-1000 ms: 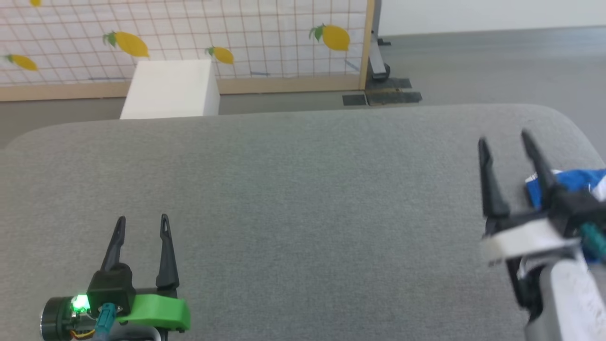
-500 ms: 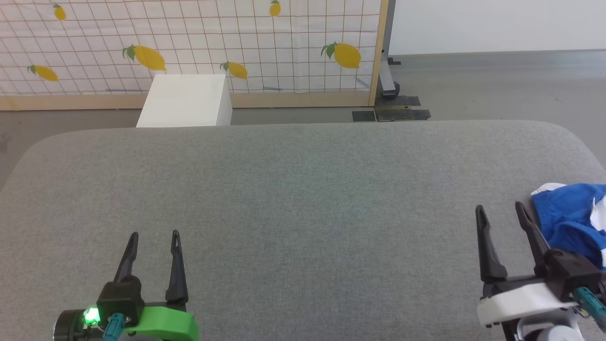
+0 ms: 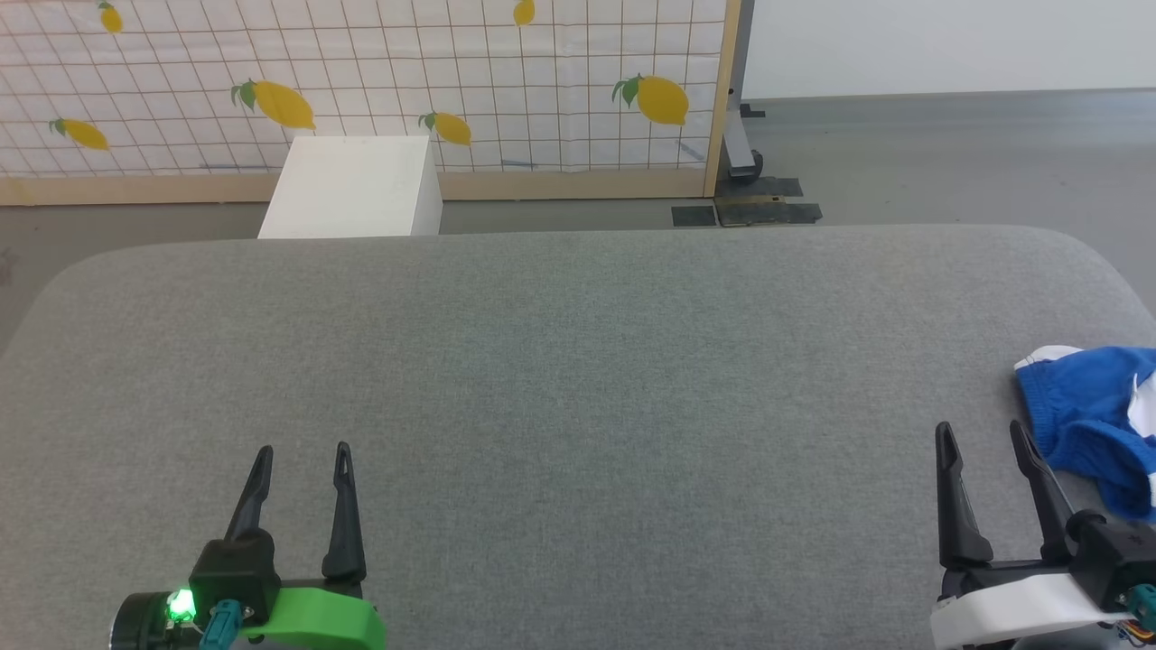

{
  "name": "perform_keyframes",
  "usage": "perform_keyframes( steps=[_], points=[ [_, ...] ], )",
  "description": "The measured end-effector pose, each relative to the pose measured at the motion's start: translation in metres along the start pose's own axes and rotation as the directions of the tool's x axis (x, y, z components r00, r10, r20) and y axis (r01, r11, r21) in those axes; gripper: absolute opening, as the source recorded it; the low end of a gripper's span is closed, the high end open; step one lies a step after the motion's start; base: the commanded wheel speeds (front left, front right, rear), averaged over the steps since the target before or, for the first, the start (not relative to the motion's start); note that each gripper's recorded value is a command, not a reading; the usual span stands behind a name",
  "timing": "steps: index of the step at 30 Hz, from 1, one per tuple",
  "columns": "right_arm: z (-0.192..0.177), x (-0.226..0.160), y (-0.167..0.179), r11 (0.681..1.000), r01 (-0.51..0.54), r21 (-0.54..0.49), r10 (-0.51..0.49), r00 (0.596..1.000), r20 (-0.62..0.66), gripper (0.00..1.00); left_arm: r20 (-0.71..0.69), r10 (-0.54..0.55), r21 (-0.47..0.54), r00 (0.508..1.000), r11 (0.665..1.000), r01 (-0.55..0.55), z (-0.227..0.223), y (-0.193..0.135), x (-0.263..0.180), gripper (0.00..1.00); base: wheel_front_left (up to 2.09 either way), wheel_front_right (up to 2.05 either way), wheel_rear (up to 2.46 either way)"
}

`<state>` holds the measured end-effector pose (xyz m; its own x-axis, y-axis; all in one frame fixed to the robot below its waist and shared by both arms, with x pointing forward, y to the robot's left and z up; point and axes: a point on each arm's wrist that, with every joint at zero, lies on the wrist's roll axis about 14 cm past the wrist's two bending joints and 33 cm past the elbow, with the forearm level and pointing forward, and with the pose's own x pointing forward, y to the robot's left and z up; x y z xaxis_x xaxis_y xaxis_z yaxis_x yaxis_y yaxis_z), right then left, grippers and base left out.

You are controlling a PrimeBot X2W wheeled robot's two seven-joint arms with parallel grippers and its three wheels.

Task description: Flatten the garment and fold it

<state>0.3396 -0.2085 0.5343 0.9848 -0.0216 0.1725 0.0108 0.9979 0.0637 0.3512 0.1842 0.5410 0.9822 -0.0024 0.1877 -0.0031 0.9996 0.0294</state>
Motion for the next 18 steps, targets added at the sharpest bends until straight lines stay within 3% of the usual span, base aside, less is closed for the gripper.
perform_keyframes(
  steps=[9,10,18],
  points=[
    [-0.0042,-0.0036,0.0047,1.000,-0.013,0.002,0.013,1.000,-0.015,1.00,-0.003,-0.007,-0.015,1.000,1.000,0.007,-0.0015,-0.0022,0.0011,1.00,0.00,0.00,0.00],
    [-0.0044,-0.0036,0.0049,1.000,-0.014,0.002,0.014,1.000,-0.015,0.00,-0.004,-0.007,-0.017,1.000,1.000,0.007,-0.0017,-0.0022,0.0011,0.00,0.00,0.00,0.00],
    [-0.0054,-0.0035,0.0048,1.000,-0.014,0.002,0.014,1.000,-0.020,0.00,-0.012,-0.009,-0.015,1.000,1.000,0.008,-0.0029,-0.0027,0.0014,0.00,0.00,0.00,0.00]
  ],
)
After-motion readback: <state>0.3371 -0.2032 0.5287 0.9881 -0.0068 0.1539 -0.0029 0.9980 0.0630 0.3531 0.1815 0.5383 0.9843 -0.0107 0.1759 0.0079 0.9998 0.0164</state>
